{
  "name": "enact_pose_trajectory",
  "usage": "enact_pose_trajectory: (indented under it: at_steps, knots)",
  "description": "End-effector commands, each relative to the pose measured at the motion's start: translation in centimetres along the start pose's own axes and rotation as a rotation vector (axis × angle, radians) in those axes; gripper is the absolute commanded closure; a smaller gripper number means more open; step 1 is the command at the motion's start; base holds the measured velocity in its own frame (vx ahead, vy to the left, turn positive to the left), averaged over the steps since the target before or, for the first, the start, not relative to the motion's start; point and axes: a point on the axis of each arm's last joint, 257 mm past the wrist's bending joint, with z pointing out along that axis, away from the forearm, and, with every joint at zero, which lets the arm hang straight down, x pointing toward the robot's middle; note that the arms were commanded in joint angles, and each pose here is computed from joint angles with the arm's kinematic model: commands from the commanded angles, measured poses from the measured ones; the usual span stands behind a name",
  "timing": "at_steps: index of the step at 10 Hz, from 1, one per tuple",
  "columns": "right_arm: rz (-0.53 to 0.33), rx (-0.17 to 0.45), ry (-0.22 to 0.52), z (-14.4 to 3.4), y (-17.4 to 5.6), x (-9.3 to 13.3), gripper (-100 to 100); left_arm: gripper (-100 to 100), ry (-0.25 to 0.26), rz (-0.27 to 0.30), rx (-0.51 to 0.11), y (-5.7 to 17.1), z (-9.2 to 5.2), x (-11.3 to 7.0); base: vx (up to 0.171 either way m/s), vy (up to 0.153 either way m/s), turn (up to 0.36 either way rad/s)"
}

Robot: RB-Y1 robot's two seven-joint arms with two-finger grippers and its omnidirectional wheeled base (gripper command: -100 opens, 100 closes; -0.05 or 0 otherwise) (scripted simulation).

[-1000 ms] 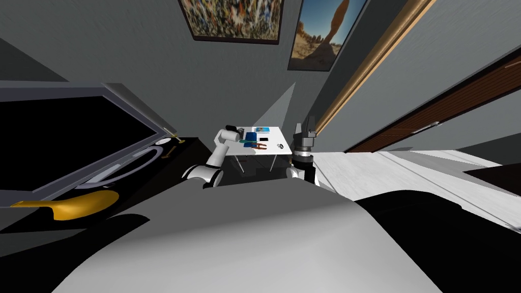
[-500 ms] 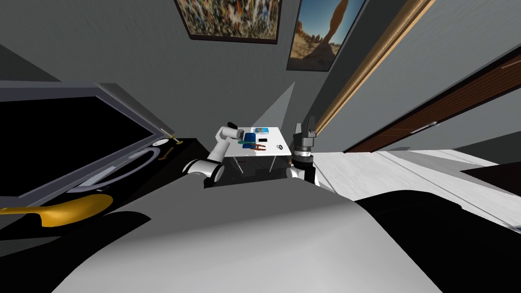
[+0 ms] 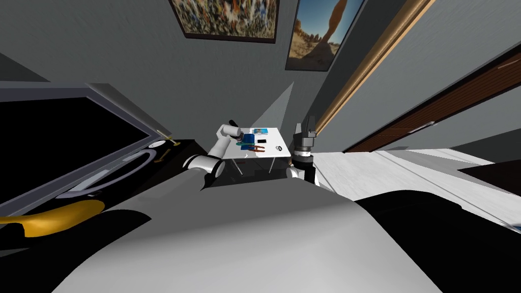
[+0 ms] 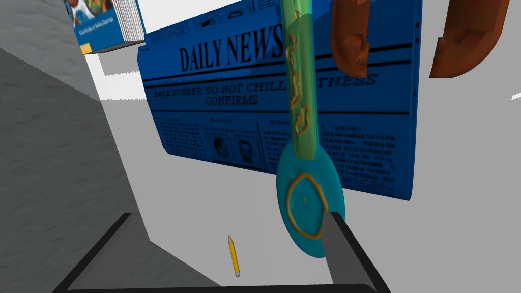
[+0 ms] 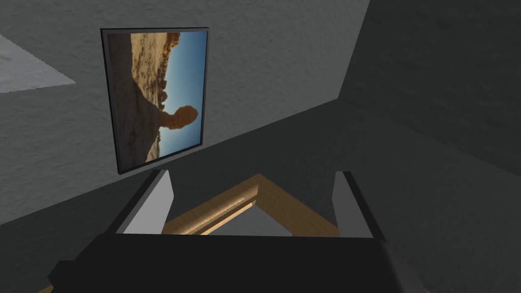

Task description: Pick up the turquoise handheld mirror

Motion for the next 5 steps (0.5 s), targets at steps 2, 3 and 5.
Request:
enact_pose_trajectory:
  at_steps: [2, 3, 5]
  knots:
    - [0.0, 0.0, 0.0, 0.0, 0.0, 0.0, 0, -100, -0.004, -0.029, -0.085, 1.2, -0.2, -0.1, 0.029, -0.016, -0.018]
    - [0.0, 0.0, 0.0, 0.0, 0.0, 0.0, 0, -100, -0.009, -0.033, -0.119, 2.3, 0.1, -0.3, 0.04, -0.019, -0.024]
    - [0.0, 0.0, 0.0, 0.0, 0.0, 0.0, 0, -100, -0.014, -0.059, -0.195, 3.6, 0.0, -0.4, 0.063, -0.019, -0.03]
